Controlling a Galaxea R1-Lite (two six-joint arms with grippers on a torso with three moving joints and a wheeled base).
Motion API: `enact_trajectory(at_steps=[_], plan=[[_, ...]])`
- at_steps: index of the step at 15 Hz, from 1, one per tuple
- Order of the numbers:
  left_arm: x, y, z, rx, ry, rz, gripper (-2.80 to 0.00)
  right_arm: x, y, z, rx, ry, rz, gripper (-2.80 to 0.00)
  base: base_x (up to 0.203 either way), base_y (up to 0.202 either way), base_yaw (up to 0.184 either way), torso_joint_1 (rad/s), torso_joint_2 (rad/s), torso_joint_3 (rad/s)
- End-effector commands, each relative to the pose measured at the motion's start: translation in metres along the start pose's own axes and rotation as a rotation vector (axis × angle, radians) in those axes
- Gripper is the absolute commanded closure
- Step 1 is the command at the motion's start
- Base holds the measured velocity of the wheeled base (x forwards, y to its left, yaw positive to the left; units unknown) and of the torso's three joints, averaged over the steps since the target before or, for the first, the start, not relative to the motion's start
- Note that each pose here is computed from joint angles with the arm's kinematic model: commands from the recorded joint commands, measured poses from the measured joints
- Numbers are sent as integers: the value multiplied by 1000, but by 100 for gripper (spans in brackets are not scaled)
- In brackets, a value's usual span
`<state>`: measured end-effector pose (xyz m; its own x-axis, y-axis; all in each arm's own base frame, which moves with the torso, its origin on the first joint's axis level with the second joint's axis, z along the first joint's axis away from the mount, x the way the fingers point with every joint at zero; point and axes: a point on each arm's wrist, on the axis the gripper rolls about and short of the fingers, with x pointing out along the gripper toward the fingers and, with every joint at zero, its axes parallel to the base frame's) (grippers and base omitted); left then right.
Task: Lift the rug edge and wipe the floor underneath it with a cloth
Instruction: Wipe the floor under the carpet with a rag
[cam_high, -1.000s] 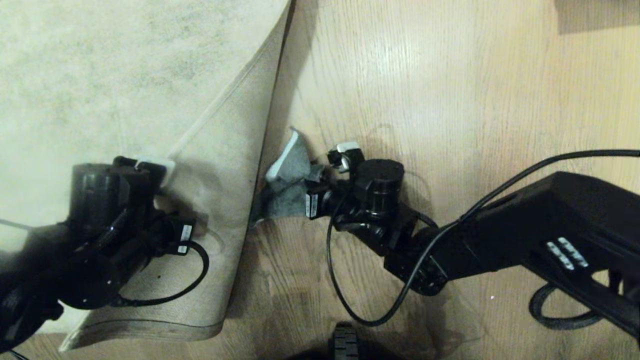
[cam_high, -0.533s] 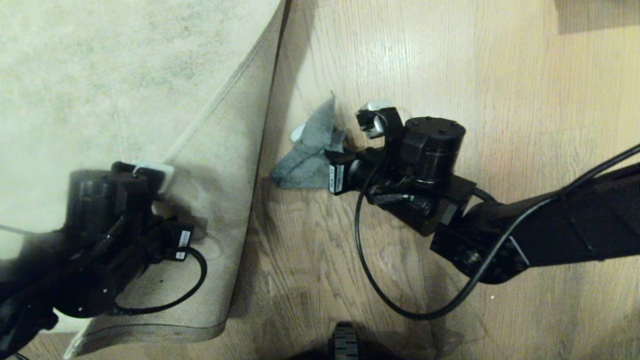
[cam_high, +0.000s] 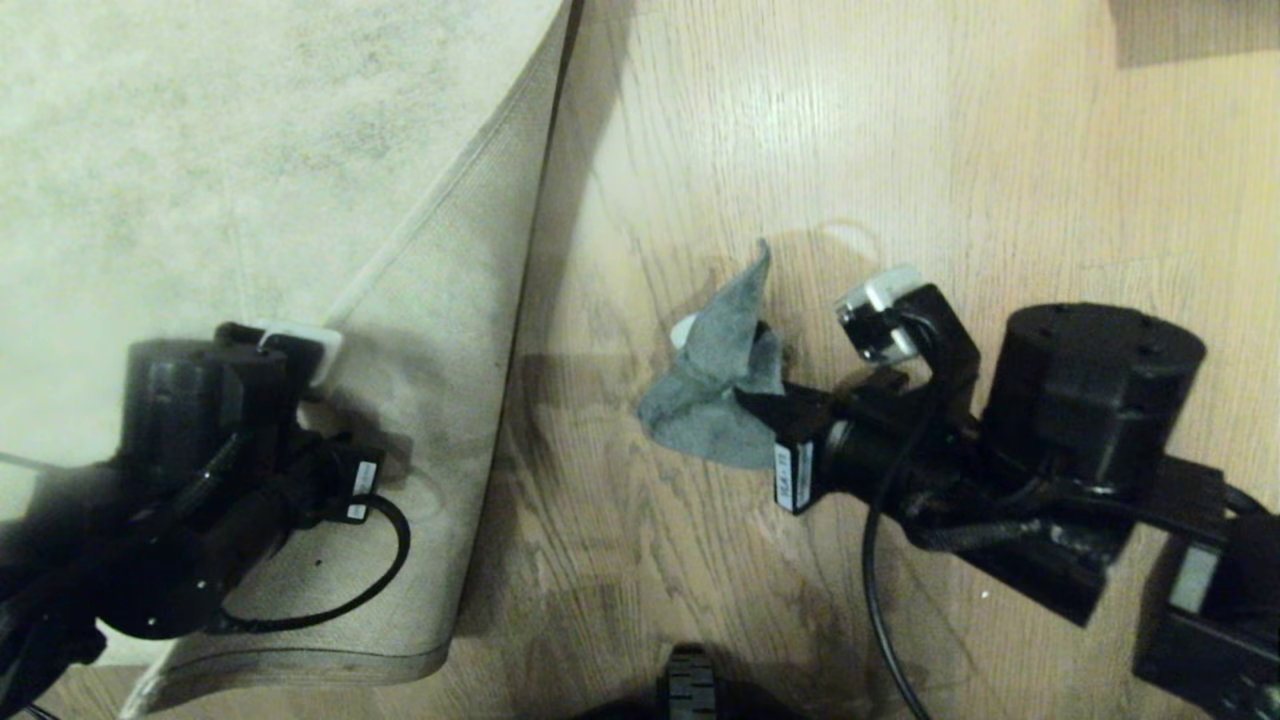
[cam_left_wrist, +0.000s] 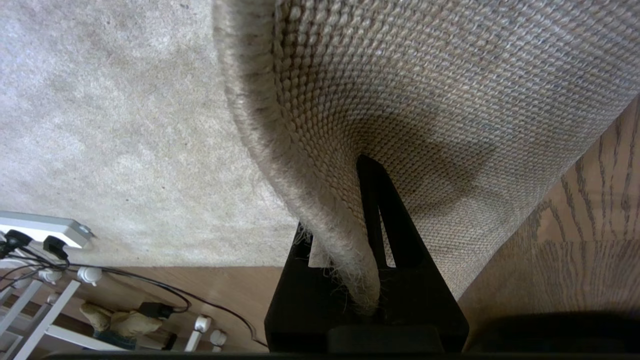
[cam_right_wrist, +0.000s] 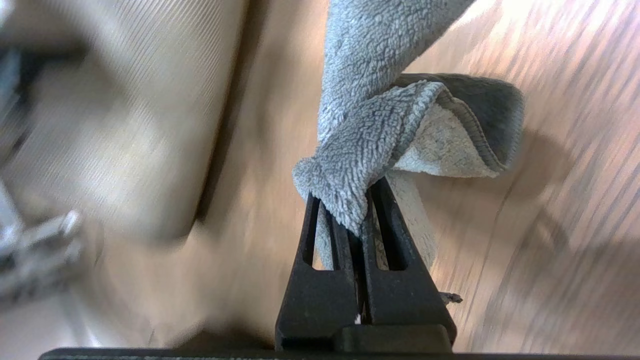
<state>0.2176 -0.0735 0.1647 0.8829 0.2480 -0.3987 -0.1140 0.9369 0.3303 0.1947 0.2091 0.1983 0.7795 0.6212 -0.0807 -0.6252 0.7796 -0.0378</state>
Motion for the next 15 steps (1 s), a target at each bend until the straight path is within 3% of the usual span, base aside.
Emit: enact_trajectory(at_steps=[1, 7, 11, 15], plan=[[0, 0, 0, -2, -3, 3, 0, -33, 14, -5, -10, 9, 71, 0, 0, 0, 0, 0, 0, 0], [-1, 1, 1, -5, -7, 5, 0, 9, 57, -60, -39, 166, 175, 0, 0, 0, 0, 0, 0, 0], [-1, 1, 1, -5, -7, 5, 0, 66, 87, -89, 23, 159, 197, 0, 0, 0, 0, 0, 0, 0], [0, 0, 0, -2, -3, 5, 0, 116, 100, -102, 89, 100, 185, 0, 0, 0, 0, 0, 0, 0]])
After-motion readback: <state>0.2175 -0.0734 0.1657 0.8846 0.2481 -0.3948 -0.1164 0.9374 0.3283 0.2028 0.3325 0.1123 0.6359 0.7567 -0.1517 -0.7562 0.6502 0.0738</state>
